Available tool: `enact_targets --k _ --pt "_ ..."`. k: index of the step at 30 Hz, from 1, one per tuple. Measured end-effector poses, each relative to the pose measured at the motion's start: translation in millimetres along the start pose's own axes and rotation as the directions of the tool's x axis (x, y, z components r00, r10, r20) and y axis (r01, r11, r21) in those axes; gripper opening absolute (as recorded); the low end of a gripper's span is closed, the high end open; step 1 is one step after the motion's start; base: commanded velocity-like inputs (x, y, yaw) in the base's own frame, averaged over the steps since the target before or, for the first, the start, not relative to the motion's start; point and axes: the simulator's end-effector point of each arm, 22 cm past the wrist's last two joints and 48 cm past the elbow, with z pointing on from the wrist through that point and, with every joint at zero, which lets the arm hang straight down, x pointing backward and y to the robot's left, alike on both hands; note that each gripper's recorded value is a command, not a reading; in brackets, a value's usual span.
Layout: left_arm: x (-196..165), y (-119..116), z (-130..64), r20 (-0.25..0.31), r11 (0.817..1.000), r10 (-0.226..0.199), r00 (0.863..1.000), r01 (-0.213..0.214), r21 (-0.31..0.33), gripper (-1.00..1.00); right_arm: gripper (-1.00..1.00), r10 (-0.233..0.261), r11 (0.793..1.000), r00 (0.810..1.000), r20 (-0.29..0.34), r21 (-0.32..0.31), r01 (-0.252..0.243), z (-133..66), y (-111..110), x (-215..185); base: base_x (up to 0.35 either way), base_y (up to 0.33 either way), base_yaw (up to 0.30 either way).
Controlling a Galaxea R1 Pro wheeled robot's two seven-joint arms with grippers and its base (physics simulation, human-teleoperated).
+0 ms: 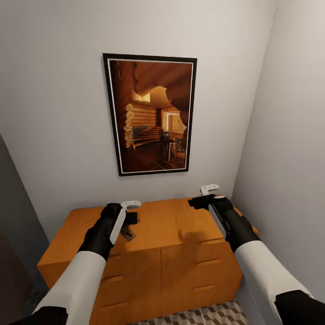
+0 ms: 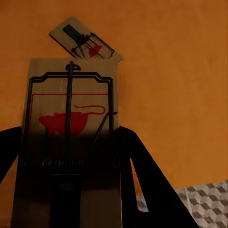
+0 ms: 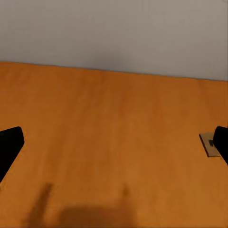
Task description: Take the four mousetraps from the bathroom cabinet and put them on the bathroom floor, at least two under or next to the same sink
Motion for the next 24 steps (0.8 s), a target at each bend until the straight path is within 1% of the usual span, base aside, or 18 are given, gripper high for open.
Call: enact_targets --k 7,12,19,24 --pt "0.0 0.0 -0.2 0.000 1.000 0.000 1.000 0.000 0.000 -1.00 1.00 0.000 1.000 1.000 0.000 0.000 0.000 -0.2 0.1 -0.1 0.028 -0.043 0.285" --pt "-0.1 0.2 -0.2 0.000 1.000 0.000 1.000 0.000 -0.001 -1.00 1.00 0.000 1.000 1.000 0.000 0.000 0.000 -0.2 0.1 -0.1 0.114 -0.217 0.287" --pt "0.0 0.2 -0.6 0.001 1.000 0.000 1.000 0.000 -0.001 -1.00 1.00 0.000 1.000 1.000 0.000 0.000 0.000 -0.6 0.1 -0.2 0.222 -0.230 0.268" --pt "0.1 0.1 -0.5 0.000 1.000 0.001 1.000 -0.001 -0.001 -1.00 1.00 0.000 1.000 1.000 0.000 0.000 0.000 -0.6 0.0 -0.2 0.269 -0.215 0.081"
